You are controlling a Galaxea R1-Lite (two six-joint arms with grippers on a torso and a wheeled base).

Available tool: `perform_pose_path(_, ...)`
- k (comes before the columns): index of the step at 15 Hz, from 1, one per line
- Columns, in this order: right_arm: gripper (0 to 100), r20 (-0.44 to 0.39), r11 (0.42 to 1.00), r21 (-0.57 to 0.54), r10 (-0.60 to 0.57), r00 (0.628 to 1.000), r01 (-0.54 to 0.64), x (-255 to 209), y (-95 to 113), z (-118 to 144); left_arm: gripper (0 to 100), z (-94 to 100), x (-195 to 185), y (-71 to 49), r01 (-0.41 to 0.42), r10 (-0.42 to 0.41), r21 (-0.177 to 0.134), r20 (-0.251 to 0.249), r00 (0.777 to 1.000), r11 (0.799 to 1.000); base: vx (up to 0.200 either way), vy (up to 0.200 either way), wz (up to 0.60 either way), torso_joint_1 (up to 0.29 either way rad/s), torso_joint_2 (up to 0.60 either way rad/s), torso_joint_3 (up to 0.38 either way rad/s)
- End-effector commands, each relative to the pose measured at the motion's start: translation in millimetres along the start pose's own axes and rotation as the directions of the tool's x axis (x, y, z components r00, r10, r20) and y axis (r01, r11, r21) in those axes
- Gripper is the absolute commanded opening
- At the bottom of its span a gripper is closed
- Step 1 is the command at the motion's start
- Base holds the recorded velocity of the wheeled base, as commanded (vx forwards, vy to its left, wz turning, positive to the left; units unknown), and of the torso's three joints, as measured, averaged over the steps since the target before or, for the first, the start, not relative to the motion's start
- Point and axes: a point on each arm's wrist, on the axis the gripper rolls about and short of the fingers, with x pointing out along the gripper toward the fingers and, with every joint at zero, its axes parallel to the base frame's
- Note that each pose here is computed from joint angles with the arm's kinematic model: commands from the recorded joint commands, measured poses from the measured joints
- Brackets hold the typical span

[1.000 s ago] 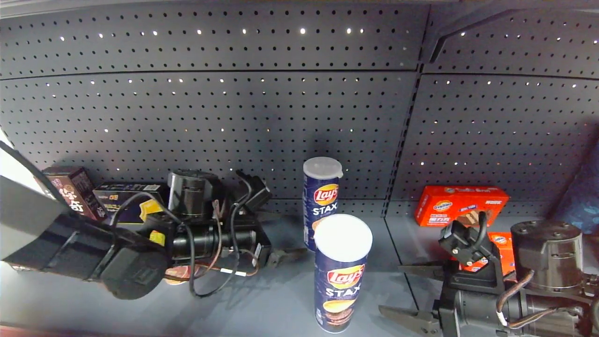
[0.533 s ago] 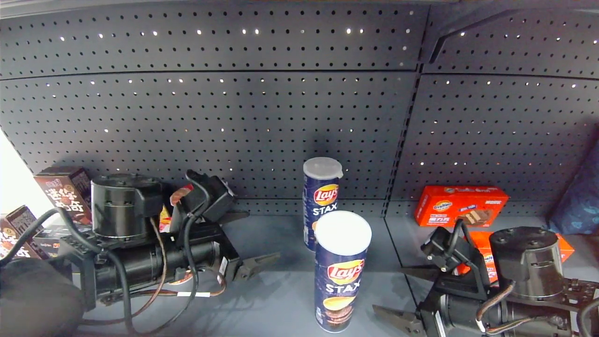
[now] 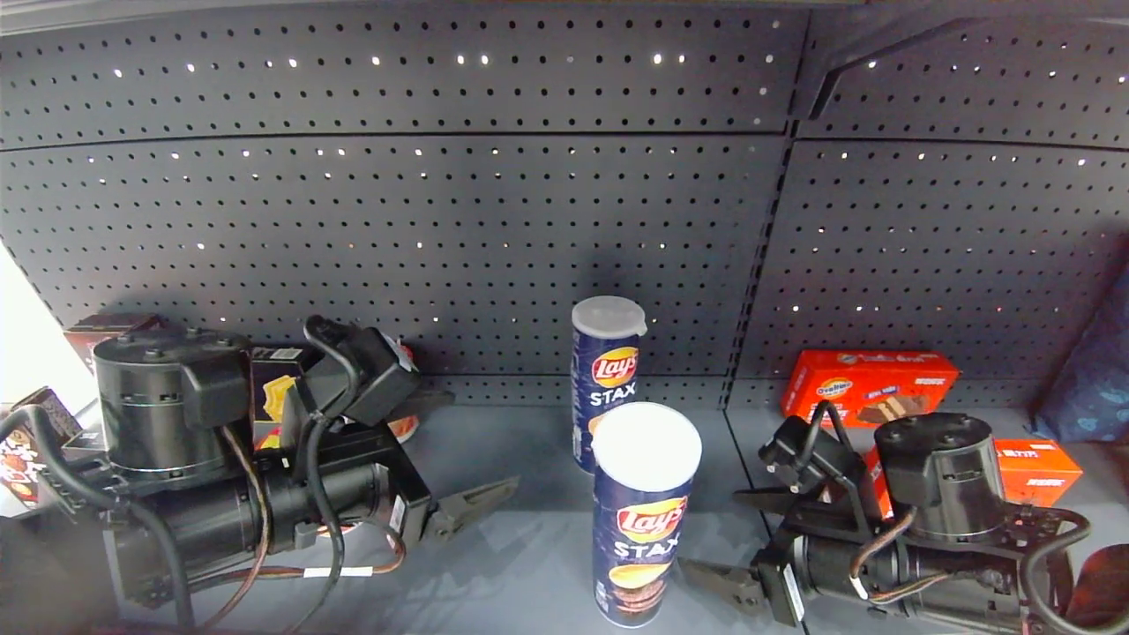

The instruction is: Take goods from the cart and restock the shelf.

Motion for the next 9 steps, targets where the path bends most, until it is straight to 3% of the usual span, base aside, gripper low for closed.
perform_pose_path(1, 100, -0.012, 1.0, 0.001, 0.002, 1.0, -0.002, 6.5, -0.9, -0.8, 100, 0.8, -0.7, 0.1, -0.001, 0.001, 0.002, 0.004, 1.0, 1.0, 0.0, 0.0, 0.0, 0.0, 0.0, 0.0)
perform_pose_path(9, 100, -0.013, 0.999, -0.014, 0.031, 0.999, -0.031, 15.6, 5.4, 1.5, 100, 2.0, 1.4, 1.1, -0.001, 0.001, 0.004, 0.008, 1.0, 1.0, 0.0, 0.0, 0.0, 0.0, 0.0, 0.0)
